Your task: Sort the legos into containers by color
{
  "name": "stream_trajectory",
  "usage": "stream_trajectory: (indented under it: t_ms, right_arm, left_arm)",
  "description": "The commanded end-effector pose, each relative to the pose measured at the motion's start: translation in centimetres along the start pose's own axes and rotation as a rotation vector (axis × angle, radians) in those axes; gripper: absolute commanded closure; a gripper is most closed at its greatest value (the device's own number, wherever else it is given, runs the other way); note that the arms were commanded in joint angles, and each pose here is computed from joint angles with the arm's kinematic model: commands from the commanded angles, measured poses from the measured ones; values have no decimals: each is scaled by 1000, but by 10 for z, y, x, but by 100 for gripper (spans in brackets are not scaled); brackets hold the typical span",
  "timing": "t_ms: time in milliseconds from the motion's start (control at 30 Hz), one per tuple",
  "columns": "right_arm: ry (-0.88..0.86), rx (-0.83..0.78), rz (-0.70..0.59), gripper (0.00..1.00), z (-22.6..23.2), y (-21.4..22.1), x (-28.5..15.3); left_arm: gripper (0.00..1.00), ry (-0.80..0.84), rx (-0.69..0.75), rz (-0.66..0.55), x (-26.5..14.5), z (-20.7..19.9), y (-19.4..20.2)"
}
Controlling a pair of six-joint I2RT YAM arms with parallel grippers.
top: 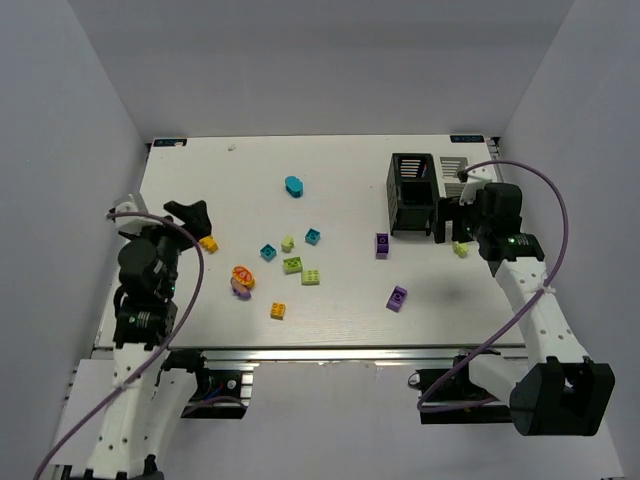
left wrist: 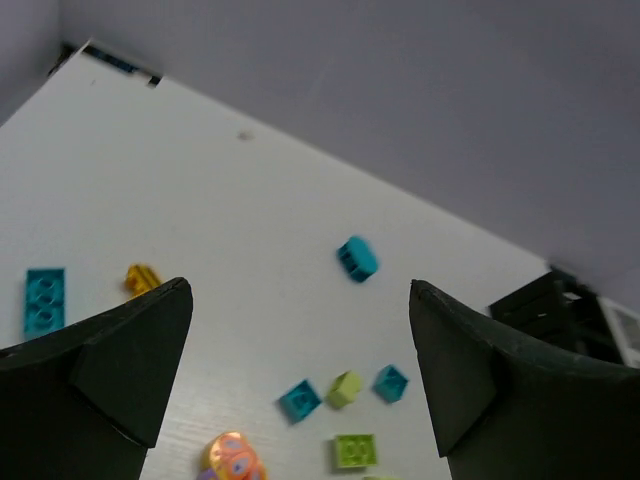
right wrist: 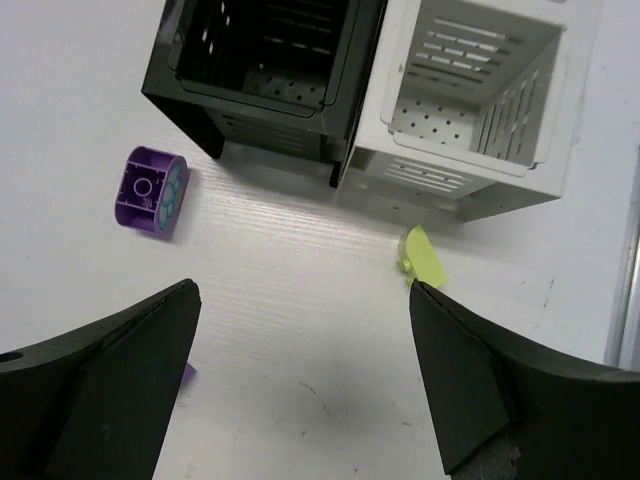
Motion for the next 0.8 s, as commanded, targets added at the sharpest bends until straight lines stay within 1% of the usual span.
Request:
stream_trajectory:
  t_ms: [0,133,200,233,300,333,367,400,433,467,500,533,567,600,633,667,700,733,767]
  right_arm:
    - [32,7,-32,11,-3,-13,-14]
    - [7,-13,-42,10,1,-14,-17]
    - [-40,-46,-53,11,8,-16,-19]
    - [-62,-104,-56,11,10,-15,-20]
    - [-235,-239,-88,10,36,-13,-29]
    - [-329,-406,-73,11,45,0,-35]
    - [-497,-494,-120,11,71,4,-47]
    - [-568,-571,-134,11,81,11,-53]
    - [-643,-651,-170,11,92,16,-60]
    - [-696,-677,-176,11,99,23,-65]
    - [-760,-727,-195,11,107,29,-71]
    - [-789,-759,-214,11,111,31,-75]
    - [-850,-747,-244,11,120,34,-79]
    - [-875,-740,-254,11,124,35,-80]
    - [-909,-733,-245,19,129,38,-78]
    - [-909,-719,-237,25,131,37,-74]
    - [-901,-706,-222,32,131,36,-69]
    - [-903,-692,-179,50,131,39,-55]
    - [-889,-687,-169,50,130,38,-55]
  left_arm:
    - [2,64,-40,156,-22,-9,27]
    - [2,89,-41,174,-23,-13,31]
    - [2,96,-38,180,-23,-14,32]
    - [2,98,-38,181,-22,-14,32]
    - [2,98,-38,180,-22,-14,31]
    - [2,115,-39,188,-22,-17,32]
    - [2,131,-44,193,-23,-20,33]
    - [5,141,-49,198,-23,-22,34]
    - [10,150,-55,204,-23,-24,35]
    - [32,163,-58,212,-22,-26,36]
    - [48,171,-61,220,-22,-28,38]
    - [68,184,-74,237,-22,-30,41]
    - [100,187,-81,250,-22,-31,43]
    - [100,197,-89,257,-21,-33,45]
    - [100,214,-108,275,-22,-36,49]
    - [100,220,-120,280,-21,-38,51]
    - [88,218,-132,289,-20,-38,52]
    - [59,212,-160,311,-17,-39,57]
    - [59,218,-161,311,-17,-40,57]
Point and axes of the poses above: each gripper's point midway between its finger pads, its own x axis out along the fingers, its own z axis along the line the jaws close on, y = z × x, the point moved 1 cm from there along -x, back along the fingers, and after that the axes turned 2 degrees about x, right-handed, at the moved point
